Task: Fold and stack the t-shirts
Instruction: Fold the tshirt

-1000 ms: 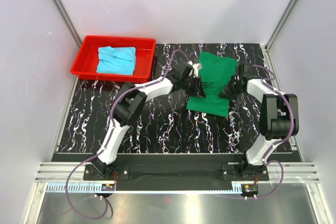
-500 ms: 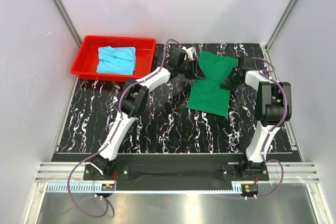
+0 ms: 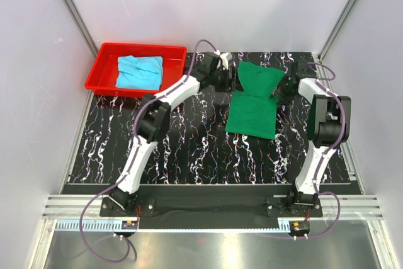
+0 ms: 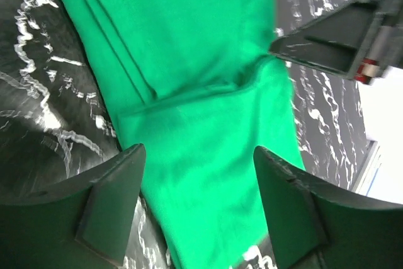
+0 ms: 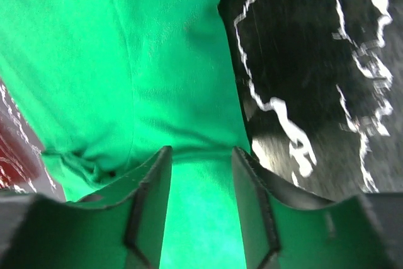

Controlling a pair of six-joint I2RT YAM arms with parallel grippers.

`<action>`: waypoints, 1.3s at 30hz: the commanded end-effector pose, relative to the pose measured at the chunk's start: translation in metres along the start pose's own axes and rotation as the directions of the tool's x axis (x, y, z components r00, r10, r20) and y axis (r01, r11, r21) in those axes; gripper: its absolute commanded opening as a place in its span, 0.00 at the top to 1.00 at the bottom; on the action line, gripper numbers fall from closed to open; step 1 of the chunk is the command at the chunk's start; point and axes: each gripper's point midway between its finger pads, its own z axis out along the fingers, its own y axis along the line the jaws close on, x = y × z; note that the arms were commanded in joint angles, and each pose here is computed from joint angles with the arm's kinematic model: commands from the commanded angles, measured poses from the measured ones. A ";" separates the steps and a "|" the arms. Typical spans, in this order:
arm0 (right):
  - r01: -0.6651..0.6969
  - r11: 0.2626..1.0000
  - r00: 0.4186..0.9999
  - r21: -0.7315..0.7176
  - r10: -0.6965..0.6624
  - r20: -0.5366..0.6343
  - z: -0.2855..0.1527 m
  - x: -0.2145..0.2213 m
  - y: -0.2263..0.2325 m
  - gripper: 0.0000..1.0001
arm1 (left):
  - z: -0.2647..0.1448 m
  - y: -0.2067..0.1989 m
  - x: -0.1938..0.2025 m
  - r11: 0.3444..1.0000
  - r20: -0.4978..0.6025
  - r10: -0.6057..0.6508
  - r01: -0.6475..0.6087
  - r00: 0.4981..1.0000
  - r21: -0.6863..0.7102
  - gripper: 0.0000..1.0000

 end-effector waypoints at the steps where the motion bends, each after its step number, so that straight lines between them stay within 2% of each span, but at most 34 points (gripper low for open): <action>1: 0.060 0.998 0.997 0.008 -0.060 0.042 -0.041 -0.012 0.005 0.47 | -0.053 -0.034 -0.040 0.988 0.110 0.154 -0.152 0.982 -0.032 0.23; 4: 0.076 0.997 0.997 -0.006 -0.076 0.017 -0.043 -0.004 0.006 0.43 | -0.056 -0.024 -0.029 0.986 0.076 0.156 -0.151 0.985 -0.066 0.23; 7: 0.082 0.996 0.997 0.025 -0.081 -0.001 -0.047 0.003 -0.003 0.37 | -0.053 -0.015 -0.010 0.990 0.022 0.130 -0.128 0.991 -0.064 0.27; 9: 0.079 0.997 0.996 0.023 -0.078 -0.035 -0.053 0.013 -0.005 0.36 | -0.056 -0.009 0.008 0.990 -0.039 0.113 -0.116 0.993 -0.086 0.31; 11: 0.072 0.997 0.995 -0.006 -0.072 -0.075 -0.068 0.028 -0.003 0.35 | -0.069 -0.010 0.019 0.981 -0.060 0.137 -0.144 0.989 -0.129 0.31; 14: 0.045 0.999 0.983 0.018 -0.041 -0.177 -0.094 0.061 -0.012 0.22 | -0.087 -0.002 0.051 0.975 -0.128 0.078 -0.103 0.989 -0.198 0.25; 16: 0.027 1.000 0.974 0.015 -0.023 -0.225 -0.109 0.086 -0.019 0.16 | -0.096 -0.002 0.078 0.977 -0.200 -0.027 -0.016 0.979 -0.211 0.25; 17: 0.024 1.000 0.967 0.018 -0.018 -0.253 -0.115 0.097 -0.023 0.15 | -0.097 -0.002 0.083 0.975 -0.212 -0.051 0.003 0.976 -0.221 0.20; 18: 0.014 0.999 0.957 0.036 -0.003 -0.291 -0.116 0.114 -0.033 0.14 | -0.097 -0.002 0.092 0.971 -0.225 -0.072 0.016 0.972 -0.240 0.20; 22: -0.026 1.000 0.946 0.010 0.028 -0.324 -0.130 0.145 -0.041 0.14 | -0.095 -0.007 0.108 0.938 -0.197 -0.245 0.181 0.949 -0.295 0.24; 26: -0.091 0.996 0.946 -0.024 0.079 -0.315 -0.122 0.157 -0.049 0.24 | -0.081 -0.003 0.136 0.882 -0.161 -0.407 0.340 0.899 -0.327 0.34; 28: -0.138 0.990 0.941 -0.037 0.120 -0.315 -0.119 0.161 -0.053 0.27 | -0.070 -0.004 0.135 0.859 -0.122 -0.460 0.406 0.880 -0.312 0.37; 32: -0.198 0.977 0.945 -0.083 0.167 -0.282 -0.115 0.150 -0.049 0.30 | -0.063 0.004 0.148 0.805 -0.099 -0.543 0.484 0.834 -0.344 0.41; 39: -0.324 0.940 0.918 -0.110 0.284 -0.275 -0.099 0.152 -0.050 0.33 | -0.059 0.023 0.167 0.721 -0.052 -0.639 0.574 0.767 -0.389 0.42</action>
